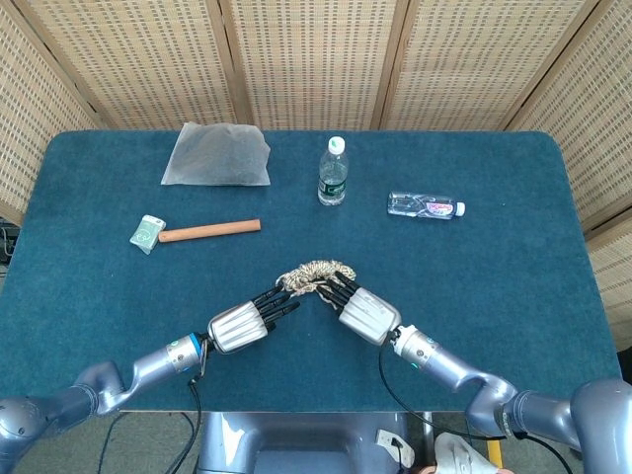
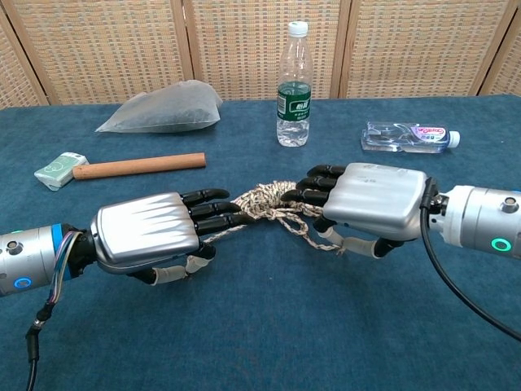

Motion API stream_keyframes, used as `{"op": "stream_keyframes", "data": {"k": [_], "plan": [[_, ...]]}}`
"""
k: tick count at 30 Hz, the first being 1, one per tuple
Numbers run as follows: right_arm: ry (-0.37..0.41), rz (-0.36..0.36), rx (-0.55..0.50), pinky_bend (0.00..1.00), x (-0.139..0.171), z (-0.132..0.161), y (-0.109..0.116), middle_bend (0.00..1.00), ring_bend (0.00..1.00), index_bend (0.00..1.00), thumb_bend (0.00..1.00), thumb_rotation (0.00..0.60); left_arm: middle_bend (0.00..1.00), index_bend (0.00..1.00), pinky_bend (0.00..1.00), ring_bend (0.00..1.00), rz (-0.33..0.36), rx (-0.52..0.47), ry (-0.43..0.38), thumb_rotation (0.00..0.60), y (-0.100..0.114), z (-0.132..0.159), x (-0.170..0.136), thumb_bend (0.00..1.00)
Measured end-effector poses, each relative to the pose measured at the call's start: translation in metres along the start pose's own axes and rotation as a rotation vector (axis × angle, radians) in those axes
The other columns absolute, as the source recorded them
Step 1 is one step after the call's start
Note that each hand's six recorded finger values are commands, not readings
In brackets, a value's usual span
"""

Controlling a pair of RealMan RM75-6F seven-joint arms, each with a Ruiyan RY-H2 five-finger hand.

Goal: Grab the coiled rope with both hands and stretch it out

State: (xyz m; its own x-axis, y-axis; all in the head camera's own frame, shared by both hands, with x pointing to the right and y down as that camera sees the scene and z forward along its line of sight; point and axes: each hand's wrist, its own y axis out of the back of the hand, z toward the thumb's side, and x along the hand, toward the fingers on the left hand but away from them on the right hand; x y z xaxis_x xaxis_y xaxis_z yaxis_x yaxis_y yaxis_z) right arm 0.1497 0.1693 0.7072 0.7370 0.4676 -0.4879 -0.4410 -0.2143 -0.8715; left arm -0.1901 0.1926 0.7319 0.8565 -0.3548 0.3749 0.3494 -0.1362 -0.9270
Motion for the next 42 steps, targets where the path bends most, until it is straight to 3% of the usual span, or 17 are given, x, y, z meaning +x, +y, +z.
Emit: {"op": "stream_keyframes", "data": {"k": [8, 15, 25, 42], "plan": [[-0.004, 0.000, -0.005, 0.00, 0.001, -0.002, -0.002, 0.00, 0.00, 0.60, 0.57, 0.600, 0.00, 0.60, 0.00, 0.00, -0.007, -0.001, 0.000, 0.600, -0.002, 0.002, 0.003, 0.41], [-0.004, -0.003, -0.007, 0.00, 0.002, -0.003, -0.002, 0.00, 0.00, 0.60, 0.57, 0.600, 0.00, 0.74, 0.00, 0.00, -0.014, -0.007, 0.007, 0.600, -0.005, 0.004, 0.005, 0.41], [-0.007, -0.006, -0.003, 0.00, 0.004, -0.004, -0.001, 0.00, 0.00, 0.60, 0.57, 0.600, 0.00, 0.81, 0.00, 0.00, 0.001, -0.010, 0.028, 0.600, -0.003, -0.002, 0.003, 0.44], [-0.047, 0.015, 0.018, 0.00, 0.019, -0.023, -0.006, 0.00, 0.00, 0.60, 0.57, 0.600, 0.00, 0.83, 0.00, 0.00, 0.012, 0.022, 0.135, 0.600, 0.004, -0.057, -0.041, 0.46]]}}
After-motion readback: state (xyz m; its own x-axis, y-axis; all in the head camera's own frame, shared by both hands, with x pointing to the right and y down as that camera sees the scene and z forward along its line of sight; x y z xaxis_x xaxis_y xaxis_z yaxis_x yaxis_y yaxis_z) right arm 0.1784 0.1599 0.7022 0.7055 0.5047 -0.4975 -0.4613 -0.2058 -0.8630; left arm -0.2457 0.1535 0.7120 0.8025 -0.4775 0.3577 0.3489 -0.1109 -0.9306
